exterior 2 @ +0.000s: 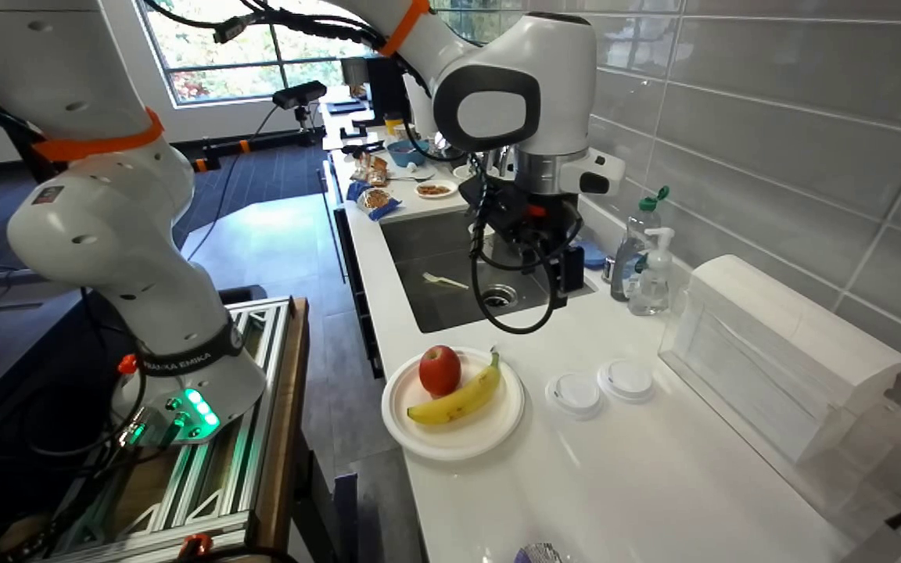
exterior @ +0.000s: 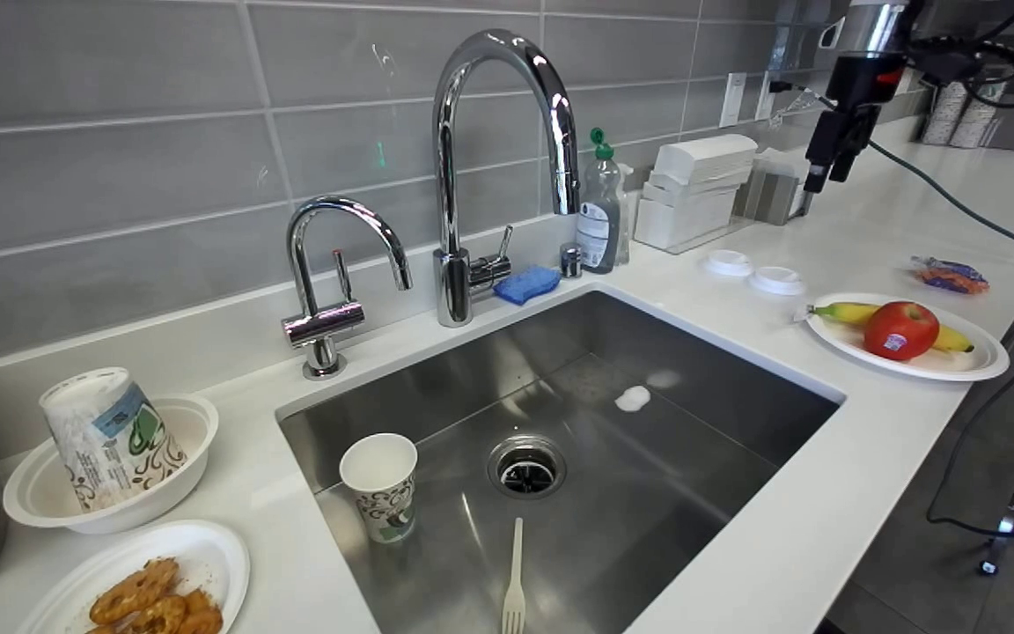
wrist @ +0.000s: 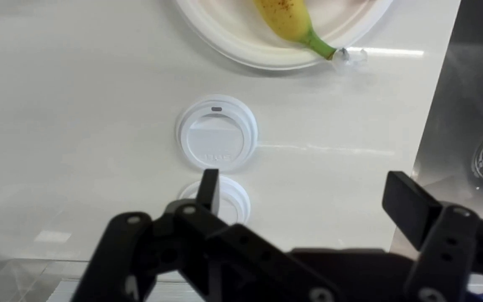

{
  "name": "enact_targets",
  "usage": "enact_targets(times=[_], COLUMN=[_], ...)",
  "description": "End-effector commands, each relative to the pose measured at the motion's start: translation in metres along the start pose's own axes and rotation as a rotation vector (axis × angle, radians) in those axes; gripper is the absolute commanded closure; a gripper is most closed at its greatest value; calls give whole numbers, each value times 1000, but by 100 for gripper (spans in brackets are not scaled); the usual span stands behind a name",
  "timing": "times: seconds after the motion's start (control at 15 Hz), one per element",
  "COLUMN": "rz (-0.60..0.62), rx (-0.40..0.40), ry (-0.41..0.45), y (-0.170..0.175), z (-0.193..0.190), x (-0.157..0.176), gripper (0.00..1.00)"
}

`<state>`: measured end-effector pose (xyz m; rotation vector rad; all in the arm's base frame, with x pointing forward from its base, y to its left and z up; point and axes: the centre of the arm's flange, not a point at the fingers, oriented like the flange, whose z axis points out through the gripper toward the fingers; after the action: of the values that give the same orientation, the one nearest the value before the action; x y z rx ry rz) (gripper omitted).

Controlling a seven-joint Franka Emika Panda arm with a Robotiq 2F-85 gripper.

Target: Pick up one plastic lid and put it on the white plate

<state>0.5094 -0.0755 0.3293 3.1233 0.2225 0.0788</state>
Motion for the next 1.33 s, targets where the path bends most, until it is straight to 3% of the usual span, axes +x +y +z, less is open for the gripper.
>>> enact_targets(times=[0.0, 0.67, 1.27], rz=[77, 173, 247], rx=[17, -8, -9], ry=[13, 61, 18], y=[-7, 27, 40], z=[32, 86, 129], x=[14, 34, 49], gripper=[0, 0, 0])
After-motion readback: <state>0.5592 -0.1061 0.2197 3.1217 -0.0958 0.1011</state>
